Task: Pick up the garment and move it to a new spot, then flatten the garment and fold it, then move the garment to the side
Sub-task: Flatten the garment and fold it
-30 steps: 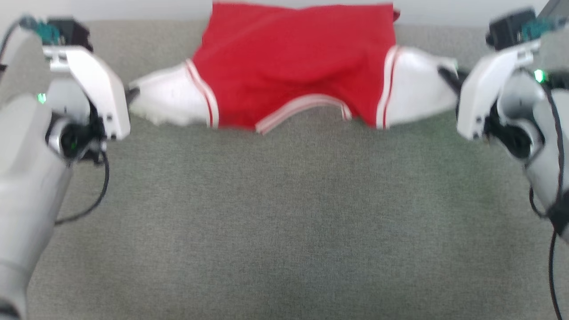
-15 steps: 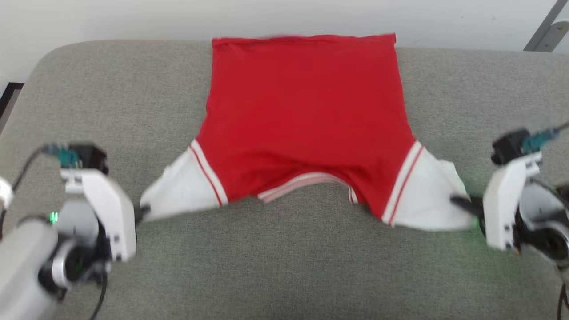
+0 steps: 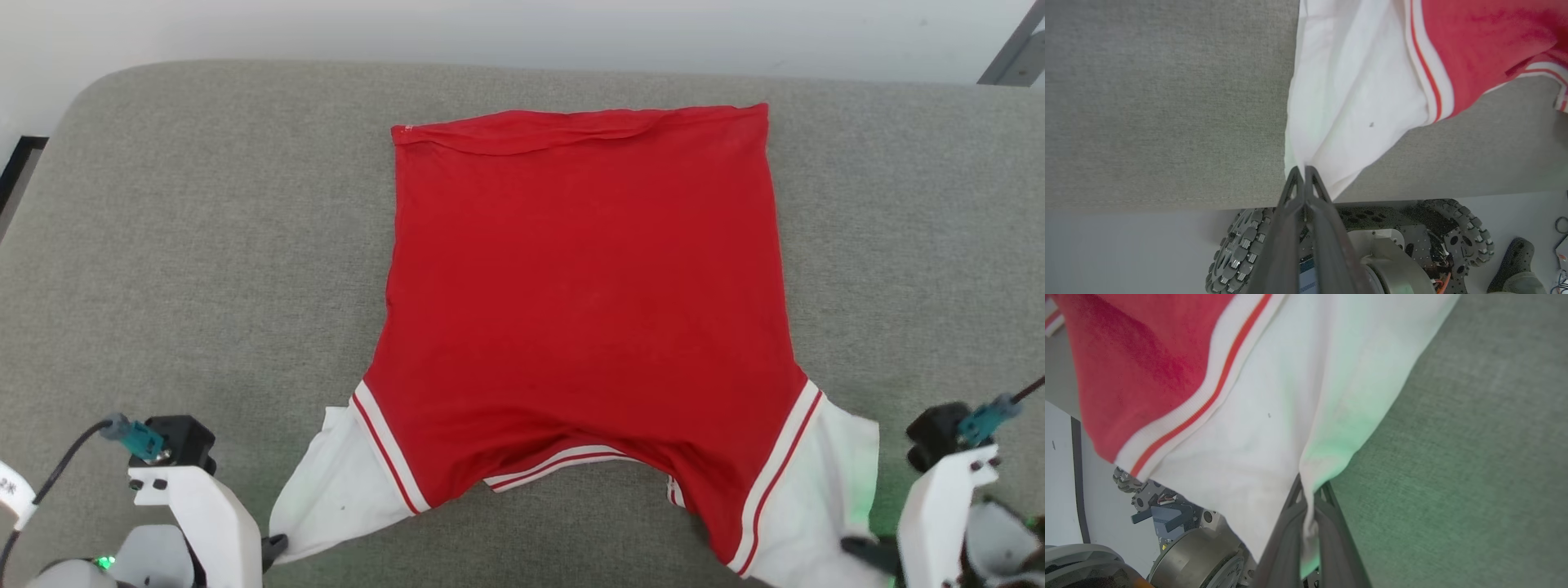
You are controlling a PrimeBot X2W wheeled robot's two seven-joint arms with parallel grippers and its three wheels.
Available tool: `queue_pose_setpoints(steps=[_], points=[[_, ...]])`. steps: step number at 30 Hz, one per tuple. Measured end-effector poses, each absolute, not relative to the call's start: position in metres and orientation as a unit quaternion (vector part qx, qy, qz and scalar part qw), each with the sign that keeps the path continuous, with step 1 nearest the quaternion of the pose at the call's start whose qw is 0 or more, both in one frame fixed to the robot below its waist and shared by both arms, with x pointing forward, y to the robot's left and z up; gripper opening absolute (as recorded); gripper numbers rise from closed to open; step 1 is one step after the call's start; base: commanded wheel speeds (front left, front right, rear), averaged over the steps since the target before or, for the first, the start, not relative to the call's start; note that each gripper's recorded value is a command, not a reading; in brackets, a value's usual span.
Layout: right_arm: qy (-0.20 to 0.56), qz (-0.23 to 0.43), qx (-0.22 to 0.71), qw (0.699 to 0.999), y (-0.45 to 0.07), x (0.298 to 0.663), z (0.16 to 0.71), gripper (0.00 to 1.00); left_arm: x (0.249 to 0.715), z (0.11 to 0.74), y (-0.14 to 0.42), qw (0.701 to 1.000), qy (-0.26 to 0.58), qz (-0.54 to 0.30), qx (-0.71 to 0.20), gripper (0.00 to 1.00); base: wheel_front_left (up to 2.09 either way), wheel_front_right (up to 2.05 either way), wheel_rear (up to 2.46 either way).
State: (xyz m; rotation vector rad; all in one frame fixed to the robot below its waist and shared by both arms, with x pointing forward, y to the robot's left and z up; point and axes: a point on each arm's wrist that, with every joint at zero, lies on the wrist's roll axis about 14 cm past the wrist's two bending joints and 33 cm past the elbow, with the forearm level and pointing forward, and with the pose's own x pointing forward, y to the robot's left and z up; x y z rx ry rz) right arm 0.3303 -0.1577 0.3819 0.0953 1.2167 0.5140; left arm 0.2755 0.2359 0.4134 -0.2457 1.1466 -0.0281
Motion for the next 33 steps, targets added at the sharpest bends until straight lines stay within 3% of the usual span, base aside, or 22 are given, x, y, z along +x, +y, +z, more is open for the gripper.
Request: queue_pose_setpoints(steps=[4, 6, 7, 8, 9, 18, 24, 33], points=[[0.568, 0.234, 0.039, 0.788, -0.149, 0.321, 0.375, 0.00, 0.274, 0.405, 0.232, 0.833, 0.539, -0.012, -0.128, 0.00, 0.00, 0.00, 0.00], [0.561, 0.226, 0.034, 0.796, -0.149, 0.325, 0.373, 0.45, 0.276, 0.401, 0.228, 0.834, 0.534, -0.015, -0.136, 0.00, 0.00, 0.00, 0.00], [0.557, 0.222, 0.026, 0.800, -0.149, 0.326, 0.372, 0.58, 0.278, 0.400, 0.226, 0.835, 0.532, -0.018, -0.140, 0.00, 0.00, 0.00, 0.00], [0.554, 0.222, 0.022, 0.802, -0.149, 0.328, 0.372, 0.84, 0.279, 0.399, 0.224, 0.837, 0.528, -0.021, -0.141, 0.00, 0.00, 0.00, 0.00], [0.548, 0.222, 0.020, 0.806, -0.147, 0.330, 0.374, 1.00, 0.282, 0.399, 0.223, 0.840, 0.523, -0.024, -0.144, 0.00, 0.00, 0.00, 0.00], [0.432, 0.234, -0.003, 0.871, -0.136, 0.385, 0.433, 1.00, 0.303, 0.399, 0.218, 0.860, 0.487, -0.036, -0.150, 0.00, 0.00, 0.00, 0.00], [0.320, 0.209, -0.018, 0.924, -0.132, 0.452, 0.478, 1.00, 0.315, 0.396, 0.215, 0.862, 0.482, -0.045, -0.148, 0.00, 0.00, 0.00, 0.00], [0.282, 0.192, -0.007, 0.940, -0.112, 0.553, 0.478, 1.00, 0.332, 0.386, 0.209, 0.862, 0.481, -0.052, -0.151, 0.00, 0.00, 0.00, 0.00]])
